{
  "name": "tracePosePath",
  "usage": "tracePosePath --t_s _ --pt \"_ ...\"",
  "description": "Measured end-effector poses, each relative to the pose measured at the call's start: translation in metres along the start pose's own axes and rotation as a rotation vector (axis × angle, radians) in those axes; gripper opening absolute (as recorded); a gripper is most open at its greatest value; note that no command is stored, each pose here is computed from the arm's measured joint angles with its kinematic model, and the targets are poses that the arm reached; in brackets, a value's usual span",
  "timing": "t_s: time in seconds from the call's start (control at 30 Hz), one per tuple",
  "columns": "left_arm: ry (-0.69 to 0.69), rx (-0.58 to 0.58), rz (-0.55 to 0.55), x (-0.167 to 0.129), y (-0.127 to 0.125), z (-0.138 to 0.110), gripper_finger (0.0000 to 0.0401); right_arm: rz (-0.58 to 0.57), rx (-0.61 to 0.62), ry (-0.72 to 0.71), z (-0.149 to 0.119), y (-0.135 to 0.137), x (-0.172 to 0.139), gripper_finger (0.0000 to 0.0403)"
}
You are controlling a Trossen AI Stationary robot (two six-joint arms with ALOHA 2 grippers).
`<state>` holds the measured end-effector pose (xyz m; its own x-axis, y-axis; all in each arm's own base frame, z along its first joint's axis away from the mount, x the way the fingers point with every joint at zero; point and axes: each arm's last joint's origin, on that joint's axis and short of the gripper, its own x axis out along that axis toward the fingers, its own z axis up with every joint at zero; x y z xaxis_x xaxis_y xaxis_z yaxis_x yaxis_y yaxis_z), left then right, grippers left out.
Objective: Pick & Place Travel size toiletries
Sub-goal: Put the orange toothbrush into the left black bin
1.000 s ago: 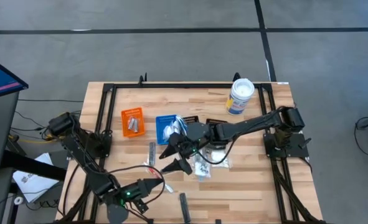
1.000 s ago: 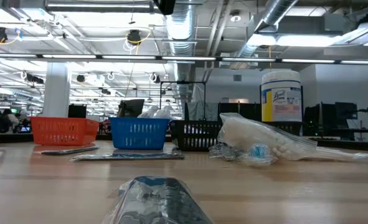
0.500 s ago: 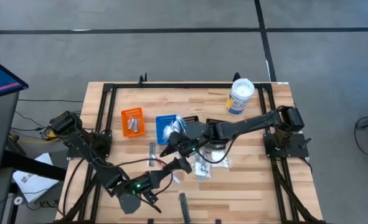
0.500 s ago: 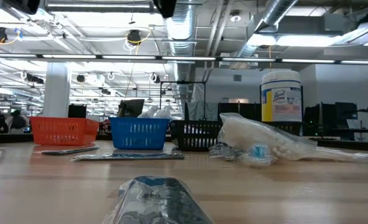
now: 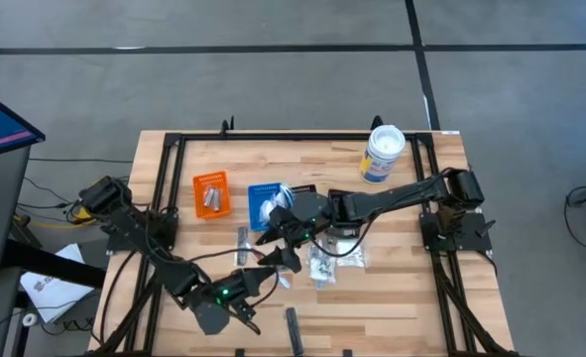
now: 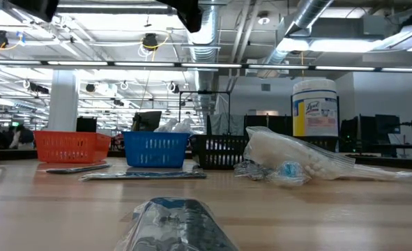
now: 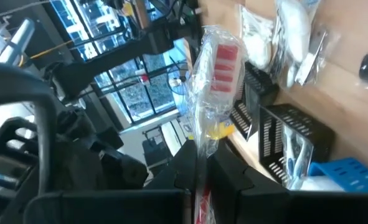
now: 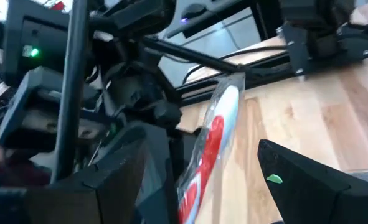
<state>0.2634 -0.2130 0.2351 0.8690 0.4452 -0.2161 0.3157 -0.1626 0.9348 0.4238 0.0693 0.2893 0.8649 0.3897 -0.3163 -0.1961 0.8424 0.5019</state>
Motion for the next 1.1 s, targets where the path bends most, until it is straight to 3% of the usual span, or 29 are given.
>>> tracePosePath --t_s 0.4,0.53,0.67,0.87,1.1 --pt "0.019 0.022 -0.005 0.01 0.002 -0.004 0.0012 -0.035 0.025 0.069 -0.007 -0.003 0.0 0.03" --pt "0.019 0.016 -0.004 0.009 0.002 -0.004 0.0012 -0.023 0.009 0.038 -0.004 -0.002 0.0 0.028" --pt "0.015 0.01 -0.001 0.009 0.003 -0.004 0.0012 -0.037 -0.003 -0.005 0.0 -0.002 0.0 0.0238" --pt "0.009 0.001 0.002 0.009 0.004 -0.004 0.0012 -0.047 -0.013 0.009 -0.007 -0.008 0.008 0.0143" --pt "0.006 0.006 -0.002 0.01 0.002 -0.003 0.0014 0.028 -0.008 0.037 -0.015 -0.016 0.023 0.0058"
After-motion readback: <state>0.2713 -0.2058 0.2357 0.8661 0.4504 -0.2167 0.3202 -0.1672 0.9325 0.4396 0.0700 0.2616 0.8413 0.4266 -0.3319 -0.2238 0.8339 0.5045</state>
